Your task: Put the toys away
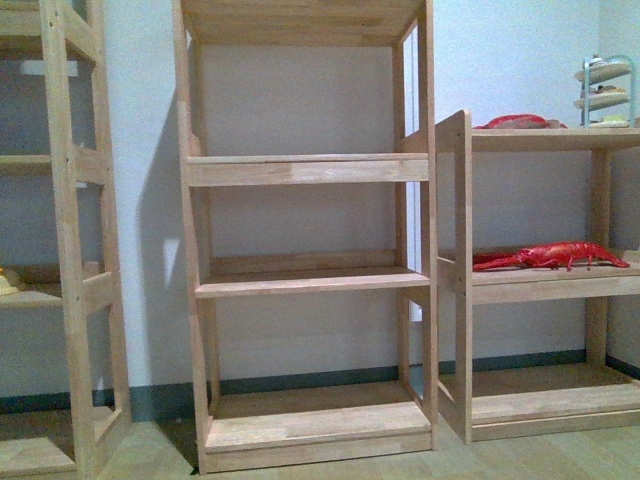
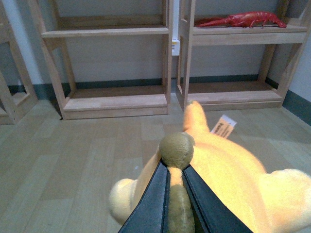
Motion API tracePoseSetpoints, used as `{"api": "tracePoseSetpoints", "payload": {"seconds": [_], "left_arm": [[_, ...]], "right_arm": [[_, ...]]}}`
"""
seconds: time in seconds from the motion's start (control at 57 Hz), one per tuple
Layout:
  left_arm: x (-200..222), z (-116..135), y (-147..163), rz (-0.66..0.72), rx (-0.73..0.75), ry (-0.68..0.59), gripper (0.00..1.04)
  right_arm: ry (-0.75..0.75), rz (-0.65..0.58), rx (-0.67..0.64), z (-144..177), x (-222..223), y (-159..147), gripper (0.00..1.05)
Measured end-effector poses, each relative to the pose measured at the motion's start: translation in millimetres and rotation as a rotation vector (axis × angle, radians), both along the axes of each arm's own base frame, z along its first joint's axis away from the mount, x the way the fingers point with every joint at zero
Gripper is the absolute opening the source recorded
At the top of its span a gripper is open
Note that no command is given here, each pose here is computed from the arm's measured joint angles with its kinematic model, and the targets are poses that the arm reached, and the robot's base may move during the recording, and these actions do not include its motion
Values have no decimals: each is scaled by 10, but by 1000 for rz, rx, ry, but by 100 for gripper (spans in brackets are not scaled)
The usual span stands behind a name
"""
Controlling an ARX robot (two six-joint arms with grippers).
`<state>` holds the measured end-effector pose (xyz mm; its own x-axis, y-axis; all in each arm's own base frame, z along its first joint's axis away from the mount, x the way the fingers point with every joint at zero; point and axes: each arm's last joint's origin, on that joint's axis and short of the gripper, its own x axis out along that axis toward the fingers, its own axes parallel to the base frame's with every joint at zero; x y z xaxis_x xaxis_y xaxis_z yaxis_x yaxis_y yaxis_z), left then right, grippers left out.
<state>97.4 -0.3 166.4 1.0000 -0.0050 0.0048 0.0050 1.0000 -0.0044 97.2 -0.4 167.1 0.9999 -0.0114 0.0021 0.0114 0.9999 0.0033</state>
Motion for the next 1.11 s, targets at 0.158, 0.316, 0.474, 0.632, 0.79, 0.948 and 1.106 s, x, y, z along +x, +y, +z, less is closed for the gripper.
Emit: {"api": "tracePoseSetpoints", "payload": {"seconds": [0.158,0.316,0.474,0.632,0.79,0.948,1.106], "left_arm": [[0,0,1,3,0,0,99],[0,0,1,3,0,0,99],[0,0,1,2,0,0,99],[0,0,1,3,0,0,99],[0,0,1,2,0,0,98],[0,0,1,3,0,0,99],[0,0,1,2,0,0,99]], "right_arm": [[0,8,0,0,0,2,6],[0,18,0,0,0,5,6],[0,17,0,0,0,5,6],[0,9,0,0,0,3,6],[0,10,0,0,0,3,6],[0,15,0,0,0,5,6],[0,13,0,0,0,4,6]]}}
